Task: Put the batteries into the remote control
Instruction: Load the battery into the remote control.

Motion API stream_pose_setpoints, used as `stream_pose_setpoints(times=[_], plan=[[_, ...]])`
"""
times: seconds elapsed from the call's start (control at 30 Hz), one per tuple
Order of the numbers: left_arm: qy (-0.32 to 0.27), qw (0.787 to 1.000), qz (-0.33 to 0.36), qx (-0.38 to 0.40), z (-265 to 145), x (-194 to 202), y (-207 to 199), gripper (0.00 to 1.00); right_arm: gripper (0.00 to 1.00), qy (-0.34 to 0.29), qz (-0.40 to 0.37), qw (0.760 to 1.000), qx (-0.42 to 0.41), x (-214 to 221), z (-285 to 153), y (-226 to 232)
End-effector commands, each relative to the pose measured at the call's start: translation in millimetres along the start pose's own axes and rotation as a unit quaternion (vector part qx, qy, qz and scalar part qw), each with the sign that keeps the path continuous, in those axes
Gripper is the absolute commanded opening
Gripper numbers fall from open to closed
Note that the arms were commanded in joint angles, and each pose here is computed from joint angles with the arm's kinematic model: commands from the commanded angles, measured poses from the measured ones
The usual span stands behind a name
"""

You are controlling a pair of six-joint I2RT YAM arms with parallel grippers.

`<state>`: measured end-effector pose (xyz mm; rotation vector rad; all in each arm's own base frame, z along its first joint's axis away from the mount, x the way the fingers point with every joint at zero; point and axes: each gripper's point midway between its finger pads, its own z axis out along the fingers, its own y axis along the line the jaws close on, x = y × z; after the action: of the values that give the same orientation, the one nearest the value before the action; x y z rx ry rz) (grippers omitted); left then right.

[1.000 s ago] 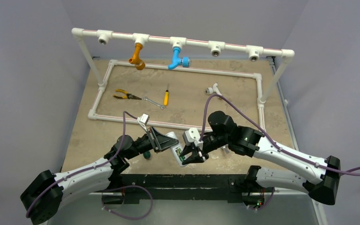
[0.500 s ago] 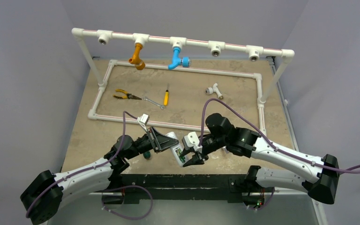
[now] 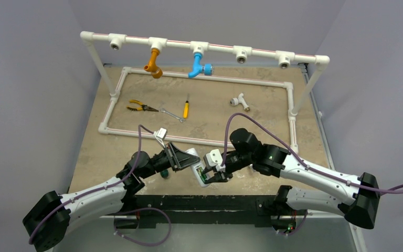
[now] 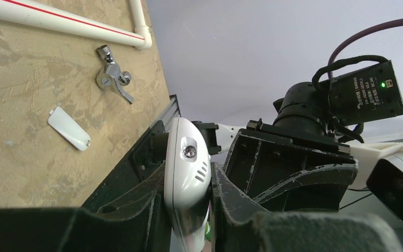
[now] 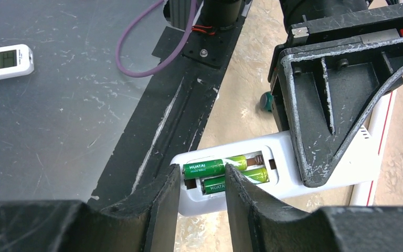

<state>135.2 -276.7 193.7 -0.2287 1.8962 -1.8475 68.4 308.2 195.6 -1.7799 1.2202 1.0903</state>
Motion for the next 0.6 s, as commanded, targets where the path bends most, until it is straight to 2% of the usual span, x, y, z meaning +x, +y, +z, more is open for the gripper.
stream_pose_setpoints(times=[0.0, 0.57], plan=[[-0.009, 0.999, 0.015, 0.046, 0.8, -5.7, -27.8, 0.00, 0.35, -0.004, -0.009, 1.000, 0.026, 0.2, -0.2, -9.9], [-0.009, 0.999, 0.015, 0.045, 1.4, -5.9, -27.1, 0.00, 0.34, -0.013, -0.006, 0.999, 0.045, -3.4, 1.2, -18.0]])
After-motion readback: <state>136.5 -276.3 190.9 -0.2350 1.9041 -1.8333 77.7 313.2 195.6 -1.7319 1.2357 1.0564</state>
